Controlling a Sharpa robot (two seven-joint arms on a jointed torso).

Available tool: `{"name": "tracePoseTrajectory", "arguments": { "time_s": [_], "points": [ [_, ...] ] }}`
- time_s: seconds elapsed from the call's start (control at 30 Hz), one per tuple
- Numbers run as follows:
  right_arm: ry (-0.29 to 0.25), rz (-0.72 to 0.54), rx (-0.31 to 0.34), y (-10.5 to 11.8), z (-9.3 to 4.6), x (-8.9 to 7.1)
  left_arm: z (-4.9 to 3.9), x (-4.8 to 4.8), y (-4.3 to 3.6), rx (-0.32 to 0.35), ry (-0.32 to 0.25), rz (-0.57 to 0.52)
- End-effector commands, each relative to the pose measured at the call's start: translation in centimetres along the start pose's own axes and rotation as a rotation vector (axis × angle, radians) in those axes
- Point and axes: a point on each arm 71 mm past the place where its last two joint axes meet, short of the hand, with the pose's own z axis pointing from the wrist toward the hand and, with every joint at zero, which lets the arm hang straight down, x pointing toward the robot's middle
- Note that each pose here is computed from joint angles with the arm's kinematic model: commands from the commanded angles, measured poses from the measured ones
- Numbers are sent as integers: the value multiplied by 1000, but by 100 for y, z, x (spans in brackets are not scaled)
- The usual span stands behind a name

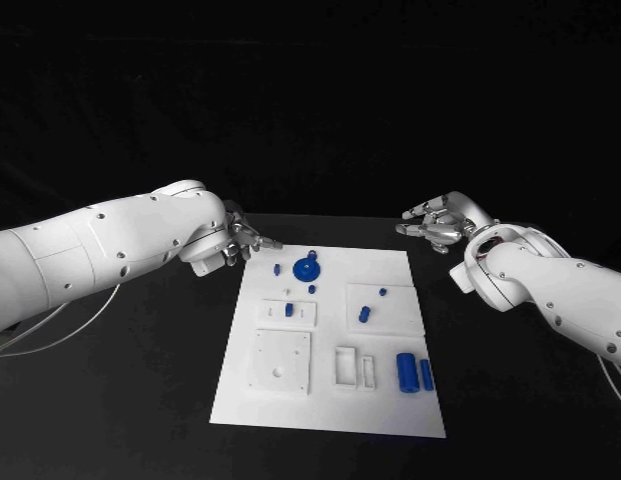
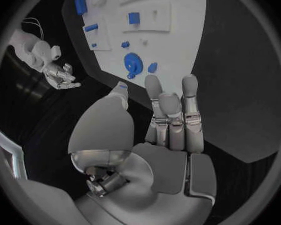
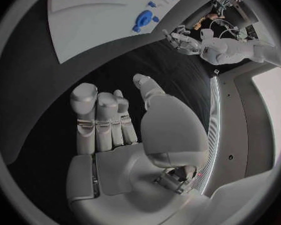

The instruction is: Assemble the parts on the task board

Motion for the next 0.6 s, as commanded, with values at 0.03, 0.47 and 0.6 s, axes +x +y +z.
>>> {"name": "tracePoseTrajectory", "arguments": {
  "time_s": [0.03, 0.47, 0.6],
  "points": [
    [-2, 6, -11, 16, -8, -3, 22, 17, -74, 20, 59, 36],
    [0, 12, -13, 34, -32, -17, 197, 66, -115, 0, 105, 93],
    [0, 13, -14, 39, -37, -21, 227, 108, -131, 4, 121, 102]
  ]
}}
